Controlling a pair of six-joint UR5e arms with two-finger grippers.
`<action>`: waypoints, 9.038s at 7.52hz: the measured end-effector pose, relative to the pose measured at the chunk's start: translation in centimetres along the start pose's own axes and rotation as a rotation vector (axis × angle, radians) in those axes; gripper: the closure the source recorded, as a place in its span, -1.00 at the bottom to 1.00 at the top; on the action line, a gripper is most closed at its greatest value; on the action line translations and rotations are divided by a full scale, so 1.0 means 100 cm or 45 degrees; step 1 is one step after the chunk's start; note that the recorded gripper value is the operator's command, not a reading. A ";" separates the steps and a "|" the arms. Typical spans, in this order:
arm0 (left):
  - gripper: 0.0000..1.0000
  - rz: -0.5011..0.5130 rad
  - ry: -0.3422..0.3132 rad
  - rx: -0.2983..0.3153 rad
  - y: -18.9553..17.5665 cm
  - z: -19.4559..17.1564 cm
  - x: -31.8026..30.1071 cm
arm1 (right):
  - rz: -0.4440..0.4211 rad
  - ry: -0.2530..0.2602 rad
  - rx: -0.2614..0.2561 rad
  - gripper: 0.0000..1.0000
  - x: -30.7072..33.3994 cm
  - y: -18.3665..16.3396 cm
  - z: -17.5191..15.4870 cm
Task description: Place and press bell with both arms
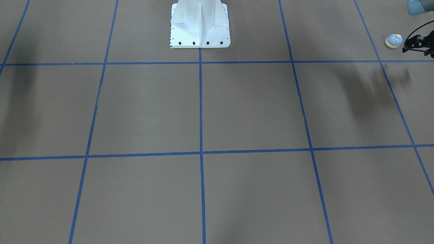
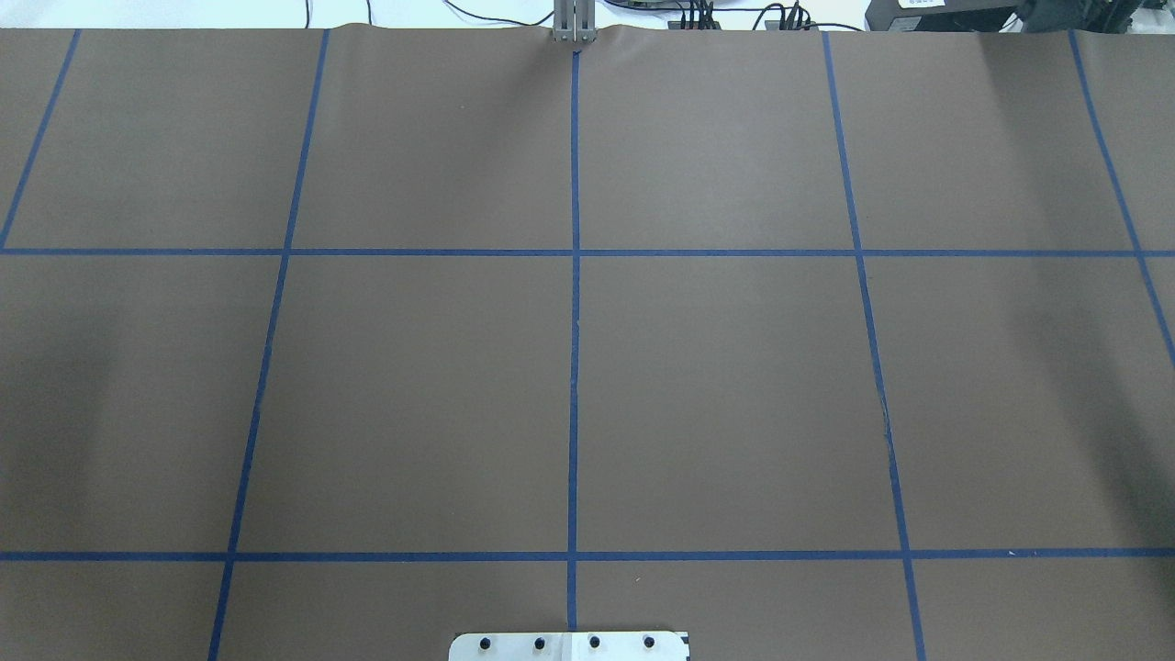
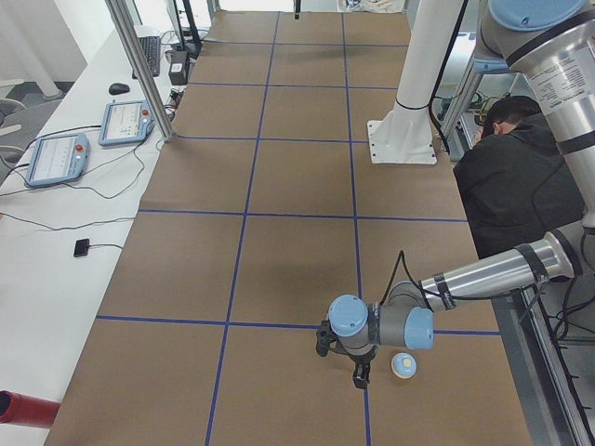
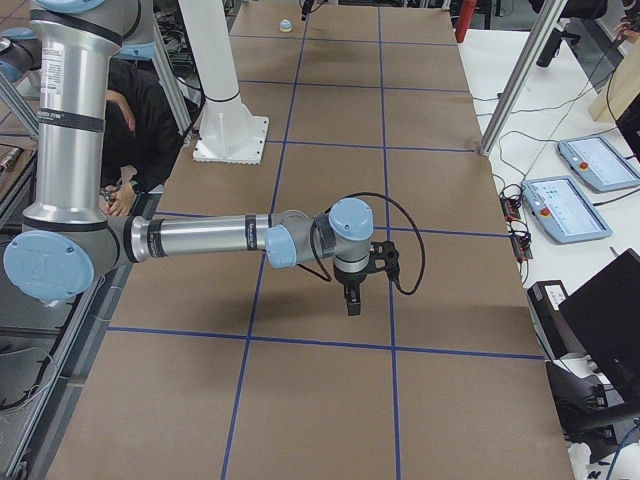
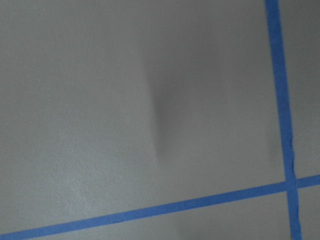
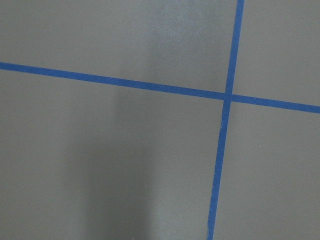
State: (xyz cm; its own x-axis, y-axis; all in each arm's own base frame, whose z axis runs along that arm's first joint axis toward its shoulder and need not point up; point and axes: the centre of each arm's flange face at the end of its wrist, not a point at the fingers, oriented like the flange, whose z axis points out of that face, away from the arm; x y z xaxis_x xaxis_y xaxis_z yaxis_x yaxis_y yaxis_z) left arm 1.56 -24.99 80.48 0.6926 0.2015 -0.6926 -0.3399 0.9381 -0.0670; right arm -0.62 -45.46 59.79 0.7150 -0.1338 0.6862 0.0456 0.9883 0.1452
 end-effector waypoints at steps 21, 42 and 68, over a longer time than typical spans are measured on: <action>0.96 0.100 0.021 -0.315 0.029 0.073 0.039 | -0.019 0.004 0.021 -1.00 -0.004 -0.002 -0.005; 1.00 -0.332 0.124 0.111 -0.425 -0.226 0.702 | 0.020 -0.009 0.043 -1.00 -0.012 -0.015 -0.012; -1.00 0.217 -0.219 0.369 -0.188 -0.282 0.135 | 0.000 -0.154 0.049 -0.97 -0.496 -0.147 -0.051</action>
State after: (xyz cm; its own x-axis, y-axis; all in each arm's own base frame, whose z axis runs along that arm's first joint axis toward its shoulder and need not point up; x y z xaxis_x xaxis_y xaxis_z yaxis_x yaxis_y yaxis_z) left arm -0.64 -47.82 52.13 0.7467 0.3827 -0.5440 -0.2825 0.9229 0.2616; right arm -33.17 -52.95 20.00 0.6255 -0.1440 0.7669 0.0170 0.9851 0.1711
